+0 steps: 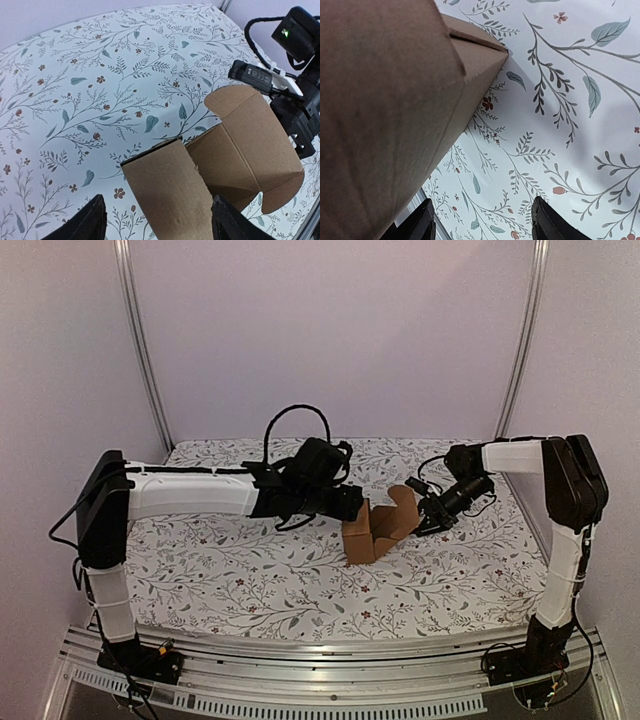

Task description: Fold the paper box

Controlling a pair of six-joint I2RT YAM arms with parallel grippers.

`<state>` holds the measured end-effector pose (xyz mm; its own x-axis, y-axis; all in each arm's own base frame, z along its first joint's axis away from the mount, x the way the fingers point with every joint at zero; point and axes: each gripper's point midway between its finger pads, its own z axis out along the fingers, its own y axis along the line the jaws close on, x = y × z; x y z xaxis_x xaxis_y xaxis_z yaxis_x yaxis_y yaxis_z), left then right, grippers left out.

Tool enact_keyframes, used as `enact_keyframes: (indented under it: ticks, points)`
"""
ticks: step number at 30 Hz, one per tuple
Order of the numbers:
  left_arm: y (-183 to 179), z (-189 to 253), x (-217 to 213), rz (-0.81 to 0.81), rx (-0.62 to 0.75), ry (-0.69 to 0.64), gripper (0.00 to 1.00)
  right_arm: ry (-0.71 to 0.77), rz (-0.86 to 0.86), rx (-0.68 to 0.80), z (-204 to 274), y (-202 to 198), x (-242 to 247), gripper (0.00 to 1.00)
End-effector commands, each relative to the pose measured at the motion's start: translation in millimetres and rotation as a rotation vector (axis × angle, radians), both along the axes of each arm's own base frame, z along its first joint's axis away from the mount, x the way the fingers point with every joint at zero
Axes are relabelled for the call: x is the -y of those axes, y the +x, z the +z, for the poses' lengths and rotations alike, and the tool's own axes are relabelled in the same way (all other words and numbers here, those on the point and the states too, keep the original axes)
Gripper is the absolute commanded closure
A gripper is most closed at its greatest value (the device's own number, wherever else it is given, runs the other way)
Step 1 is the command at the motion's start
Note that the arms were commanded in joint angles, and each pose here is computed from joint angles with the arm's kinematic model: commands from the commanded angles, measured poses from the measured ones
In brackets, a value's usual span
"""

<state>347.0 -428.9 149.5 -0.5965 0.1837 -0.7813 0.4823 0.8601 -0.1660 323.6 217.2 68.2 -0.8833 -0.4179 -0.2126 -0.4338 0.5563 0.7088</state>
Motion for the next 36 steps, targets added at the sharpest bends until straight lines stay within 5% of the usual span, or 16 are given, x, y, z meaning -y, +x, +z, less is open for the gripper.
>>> enact_keyframes:
  ticks: [1, 15, 32, 36]
  points:
    - [-4.9, -9.9, -29.7, 0.108, -0.123, 0.025, 0.28, 0.003, 0.023, 0.06, 15.2, -3.3, 2.6, 0.35]
    - [-16.9, -44.7, 27.8, -0.058, -0.3, -0.001, 0.32, -0.103, 0.095, 0.145, 21.3, -6.7, 19.2, 0.35]
    - [-64.6, -88.6, 121.0, -0.281, -0.154, 0.3, 0.4, -0.36, 0.164, 0.042, -8.6, -44.3, 140.1, 0.34]
    - [-76.7, -89.8, 127.6, -0.317, -0.121, 0.328, 0.4, -0.335, 0.094, 0.03, 3.9, -45.4, 176.1, 0.22]
